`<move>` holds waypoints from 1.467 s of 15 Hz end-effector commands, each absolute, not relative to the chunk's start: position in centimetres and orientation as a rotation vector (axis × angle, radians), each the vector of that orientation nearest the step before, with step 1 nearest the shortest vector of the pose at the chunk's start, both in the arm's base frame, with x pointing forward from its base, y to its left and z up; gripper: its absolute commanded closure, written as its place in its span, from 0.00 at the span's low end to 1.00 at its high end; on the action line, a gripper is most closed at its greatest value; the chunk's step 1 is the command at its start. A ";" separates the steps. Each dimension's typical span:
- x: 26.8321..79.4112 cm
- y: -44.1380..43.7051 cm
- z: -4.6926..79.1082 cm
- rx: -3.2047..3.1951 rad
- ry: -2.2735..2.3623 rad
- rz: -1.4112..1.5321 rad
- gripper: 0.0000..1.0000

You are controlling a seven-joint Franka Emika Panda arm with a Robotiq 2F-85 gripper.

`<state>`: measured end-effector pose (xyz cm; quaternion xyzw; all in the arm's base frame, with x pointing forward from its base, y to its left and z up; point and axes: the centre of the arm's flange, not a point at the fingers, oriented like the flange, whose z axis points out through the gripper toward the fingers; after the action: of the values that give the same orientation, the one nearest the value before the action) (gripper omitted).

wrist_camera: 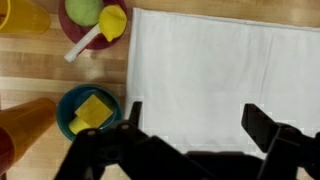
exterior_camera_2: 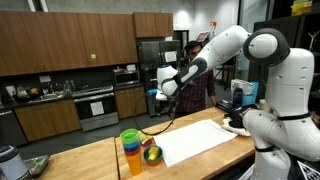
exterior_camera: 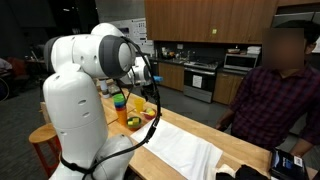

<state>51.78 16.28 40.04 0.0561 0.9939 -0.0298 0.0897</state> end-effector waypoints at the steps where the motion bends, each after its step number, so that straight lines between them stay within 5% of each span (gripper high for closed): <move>1: 51.8 16.3 40.0 0.167 2.956 -0.089 0.00; 22: 51.3 16.8 38.6 0.123 2.968 -0.055 0.00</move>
<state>51.60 16.46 39.90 0.0511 0.9941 -0.0315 0.0906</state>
